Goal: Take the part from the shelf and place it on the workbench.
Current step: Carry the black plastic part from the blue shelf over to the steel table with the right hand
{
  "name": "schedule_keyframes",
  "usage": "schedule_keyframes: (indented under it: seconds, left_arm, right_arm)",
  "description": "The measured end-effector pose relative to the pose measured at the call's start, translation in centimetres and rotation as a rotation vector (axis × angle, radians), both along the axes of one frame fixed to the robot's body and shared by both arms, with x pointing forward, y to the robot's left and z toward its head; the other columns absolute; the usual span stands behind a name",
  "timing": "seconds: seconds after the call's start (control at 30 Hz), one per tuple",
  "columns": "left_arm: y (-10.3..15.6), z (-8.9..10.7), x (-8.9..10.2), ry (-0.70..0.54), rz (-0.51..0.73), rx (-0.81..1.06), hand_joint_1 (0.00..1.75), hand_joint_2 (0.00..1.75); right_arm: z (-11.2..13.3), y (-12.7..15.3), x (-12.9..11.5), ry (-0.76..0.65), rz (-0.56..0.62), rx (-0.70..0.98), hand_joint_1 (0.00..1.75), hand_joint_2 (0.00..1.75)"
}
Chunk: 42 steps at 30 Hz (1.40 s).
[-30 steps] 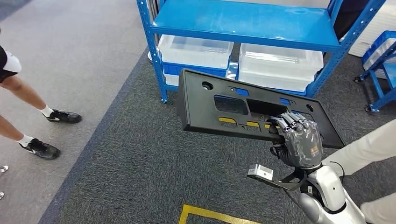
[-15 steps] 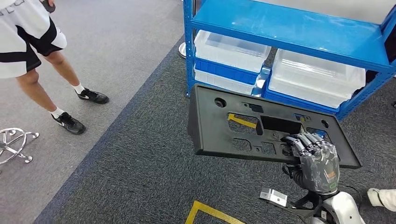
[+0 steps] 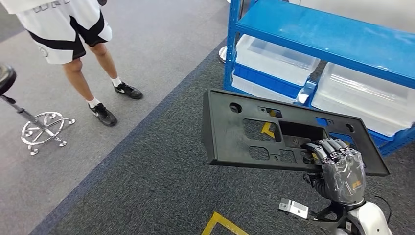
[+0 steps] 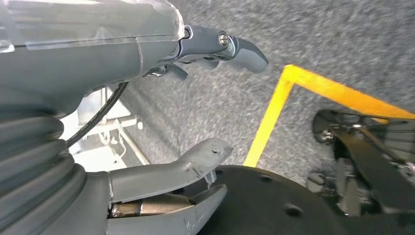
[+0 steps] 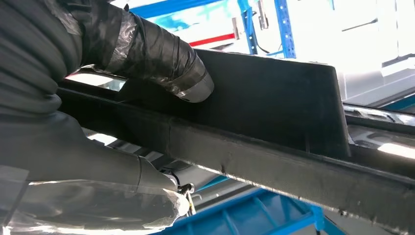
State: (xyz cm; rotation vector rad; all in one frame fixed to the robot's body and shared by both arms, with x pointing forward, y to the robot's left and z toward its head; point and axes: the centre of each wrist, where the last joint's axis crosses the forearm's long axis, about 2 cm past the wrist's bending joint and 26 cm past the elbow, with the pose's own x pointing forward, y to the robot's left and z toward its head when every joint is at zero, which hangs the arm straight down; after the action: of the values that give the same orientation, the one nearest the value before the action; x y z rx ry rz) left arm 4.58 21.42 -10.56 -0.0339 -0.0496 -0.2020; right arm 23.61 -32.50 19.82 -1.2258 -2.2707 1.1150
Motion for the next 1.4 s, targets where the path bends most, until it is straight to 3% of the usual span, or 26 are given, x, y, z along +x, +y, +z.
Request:
schedule_keyframes:
  seconds: [0.8, 1.13, 1.4]
  left_arm:
    - [0.0, 0.0, 0.1, 0.008, 0.012, 0.0, 0.0, 1.75]
    - [0.1, 0.0, 0.1, 0.002, 0.018, 0.001, 0.0, 1.75]
    - [0.4, 0.0, 0.5, 0.01, 0.073, 0.001, 0.0, 1.75]
  right_arm:
    - [0.4, 1.4, 0.9, -0.019, 0.04, -0.022, 1.75, 1.75]
    - [-0.5, 2.4, -0.1, 0.001, 0.086, -0.01, 1.75, 1.75]
    - [2.1, 7.4, 4.8, 0.027, 0.187, 0.005, 1.75, 1.75]
